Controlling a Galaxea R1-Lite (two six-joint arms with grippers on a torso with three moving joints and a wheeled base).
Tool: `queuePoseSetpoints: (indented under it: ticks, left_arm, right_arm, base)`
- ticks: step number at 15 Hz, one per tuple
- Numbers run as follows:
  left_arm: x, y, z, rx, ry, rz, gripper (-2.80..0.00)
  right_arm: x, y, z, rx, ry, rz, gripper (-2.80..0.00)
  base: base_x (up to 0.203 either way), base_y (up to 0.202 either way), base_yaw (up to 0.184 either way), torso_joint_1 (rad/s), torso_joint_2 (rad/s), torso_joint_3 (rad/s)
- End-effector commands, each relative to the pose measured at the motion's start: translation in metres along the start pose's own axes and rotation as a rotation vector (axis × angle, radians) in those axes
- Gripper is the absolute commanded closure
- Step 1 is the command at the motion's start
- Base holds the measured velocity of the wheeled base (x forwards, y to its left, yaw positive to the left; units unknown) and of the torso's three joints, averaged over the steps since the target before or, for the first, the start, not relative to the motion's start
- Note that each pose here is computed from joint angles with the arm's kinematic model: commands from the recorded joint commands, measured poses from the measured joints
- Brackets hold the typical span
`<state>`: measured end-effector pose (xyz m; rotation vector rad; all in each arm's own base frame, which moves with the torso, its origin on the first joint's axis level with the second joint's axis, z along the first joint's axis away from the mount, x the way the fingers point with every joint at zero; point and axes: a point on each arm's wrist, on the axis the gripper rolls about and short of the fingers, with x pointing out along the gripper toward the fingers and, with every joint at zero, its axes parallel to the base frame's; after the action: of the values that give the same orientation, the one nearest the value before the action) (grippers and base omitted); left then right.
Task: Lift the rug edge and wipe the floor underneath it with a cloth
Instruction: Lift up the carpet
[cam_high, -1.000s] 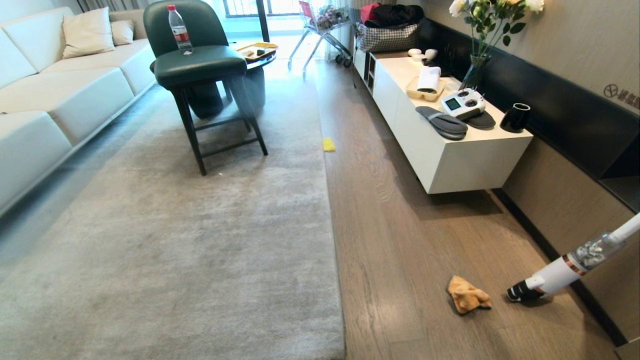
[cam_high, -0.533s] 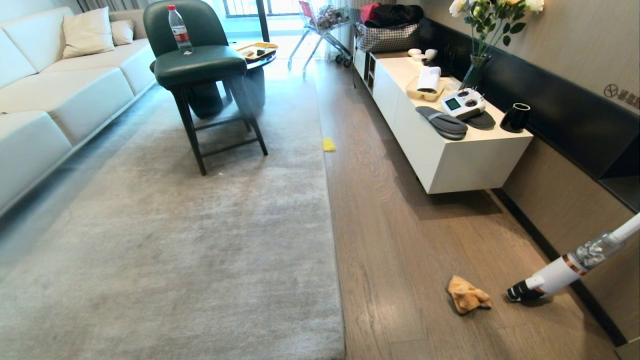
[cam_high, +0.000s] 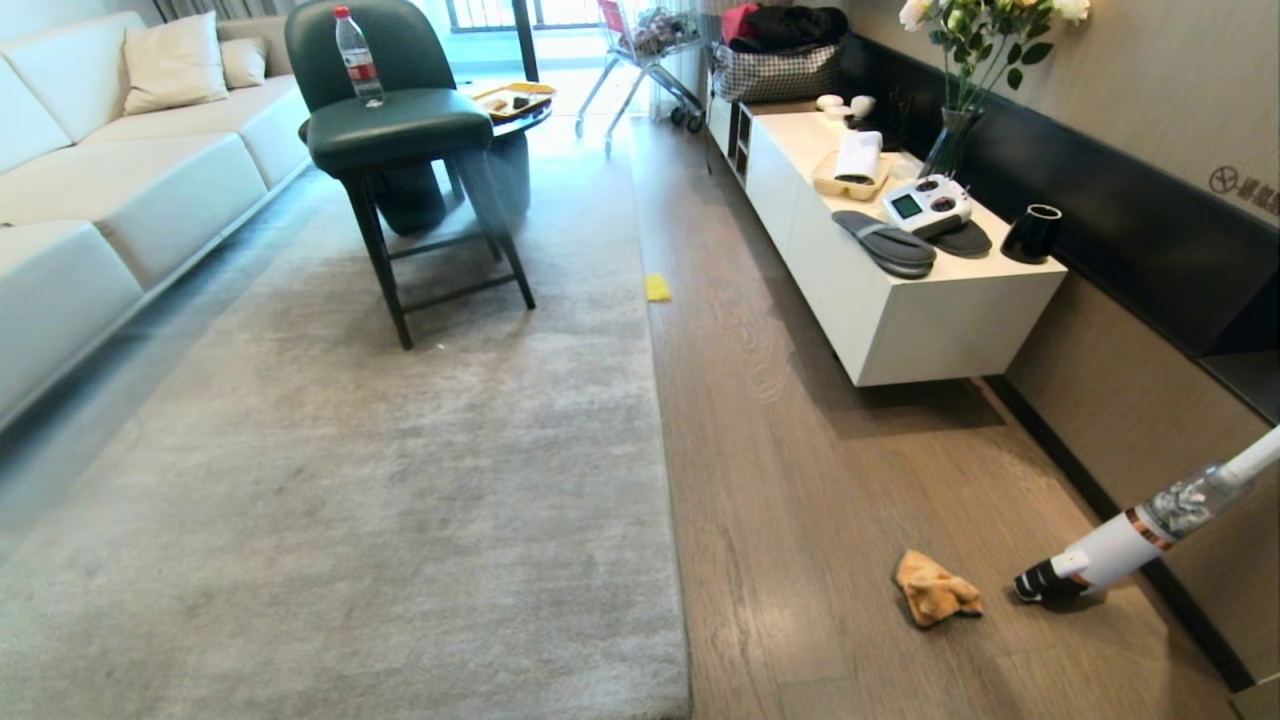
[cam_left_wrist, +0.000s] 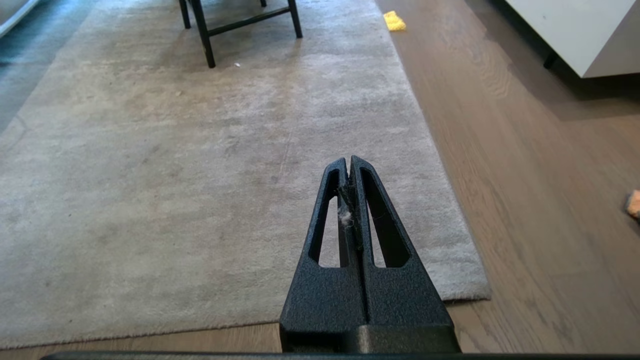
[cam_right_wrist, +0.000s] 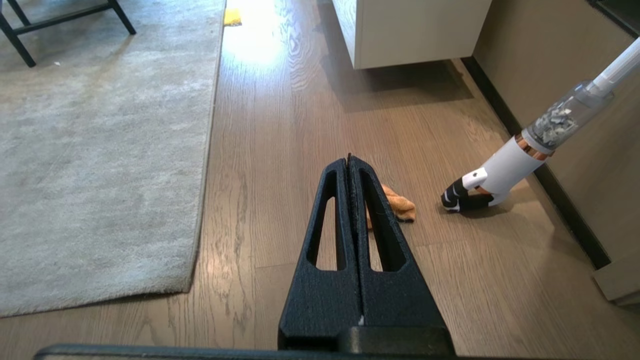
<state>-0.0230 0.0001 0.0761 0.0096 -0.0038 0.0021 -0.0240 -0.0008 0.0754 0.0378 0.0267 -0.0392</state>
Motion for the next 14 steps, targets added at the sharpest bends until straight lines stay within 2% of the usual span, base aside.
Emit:
queuePoseSetpoints:
  ticks: [1,14]
  left_arm:
    - [0.0001,0.0,0.0,0.0,0.001,0.001,0.0]
    - [0.0001,0.0002,0.0002,-0.017,-0.001,0.007,0.0]
  right_arm:
    - [0.0001,0.0,0.0,0.002,0.002,0.0,0.0]
    - [0.0001,0.0,0.0,0.002,0.002,0.0,0.0]
  base:
    - [0.0,0.0,0.0,0.004,0.0,-0.109]
    - [0.0,0.0,0.0,0.004,0.0,-0.192]
